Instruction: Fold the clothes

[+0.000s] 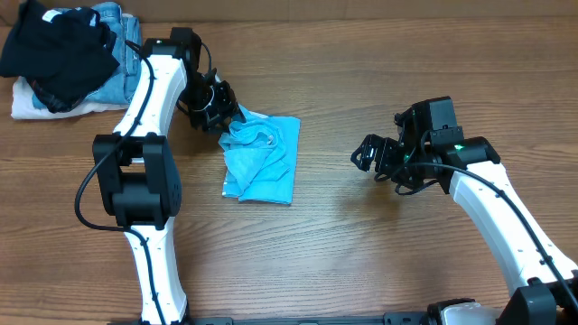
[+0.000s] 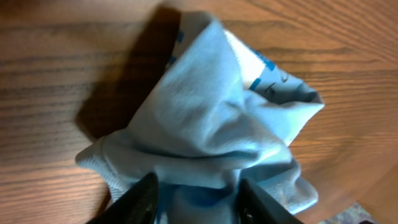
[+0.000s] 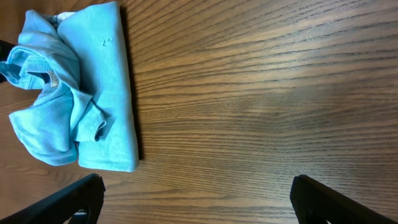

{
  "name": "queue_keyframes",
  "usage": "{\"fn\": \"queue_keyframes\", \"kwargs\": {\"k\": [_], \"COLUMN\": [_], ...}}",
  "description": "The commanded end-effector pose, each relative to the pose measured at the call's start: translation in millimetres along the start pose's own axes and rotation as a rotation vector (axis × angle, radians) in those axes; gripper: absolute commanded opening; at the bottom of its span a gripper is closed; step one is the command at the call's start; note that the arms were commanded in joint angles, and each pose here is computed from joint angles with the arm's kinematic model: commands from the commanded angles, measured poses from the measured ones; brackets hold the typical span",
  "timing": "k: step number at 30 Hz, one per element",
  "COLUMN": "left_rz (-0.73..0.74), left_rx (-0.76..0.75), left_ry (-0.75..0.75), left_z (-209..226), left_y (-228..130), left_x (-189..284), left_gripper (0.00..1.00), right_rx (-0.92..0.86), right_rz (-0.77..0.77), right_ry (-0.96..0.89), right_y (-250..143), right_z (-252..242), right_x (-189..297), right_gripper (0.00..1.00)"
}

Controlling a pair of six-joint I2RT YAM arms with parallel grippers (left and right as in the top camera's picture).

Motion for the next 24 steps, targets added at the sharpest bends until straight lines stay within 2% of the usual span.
{"fn": "queue_keyframes", "kwargs": {"k": [1,4,7,13,19,24], "left_rz": [0.011,0.010,0.020,0.043,0.042,0.017], "left_rx": [-0.037,-0.043,-0.050,-0.060,-0.061,-0.121], "left_ry": [-0.032,-0.040,-0.096,-0.224,-0.231,-0.231], "left_z": [-8.2,-10.7,-16.6,-30.2,-40.4,-59.2], "left_y": [-0.5,-0.5,-1.3,-3.0,-3.9,-4.1], "left_x": [-7.1,-8.0,-8.7,-5.9,-5.3,-4.9], "left_gripper": [0.37,0.18,0.04,0.04,0.04,0.04], "right_rx": [0.011,0.011,0.011,0.009,-0.007,-0.018], "right_rz": [-0.006,-0.006,-0.007,-0.001,0.032,0.053], "right_ry": [-0.001,-0.001,-0.001,-0.005,-0.027,-0.041], "right_y": [-1.4,-1.4,-1.4,-1.0,0.5,1.7], "right_z": [0.5,0.5,0.5,-0.3,-4.6,-7.7], "right_x": [1.3,1.3,1.3,-0.9,-11.9,-20.1], "right_gripper": [1.00,1.00,1.00,1.00,1.00,1.00]}}
Point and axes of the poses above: each gripper's point midway between its finger pads, its own x axis back along the fingers, its own z axis along the line the jaws close on, y = z × x, the point moved 10 cm from there along x, back along the fingers, and after that the axes turned 7 degrees about -x, right-handed, at the moved point
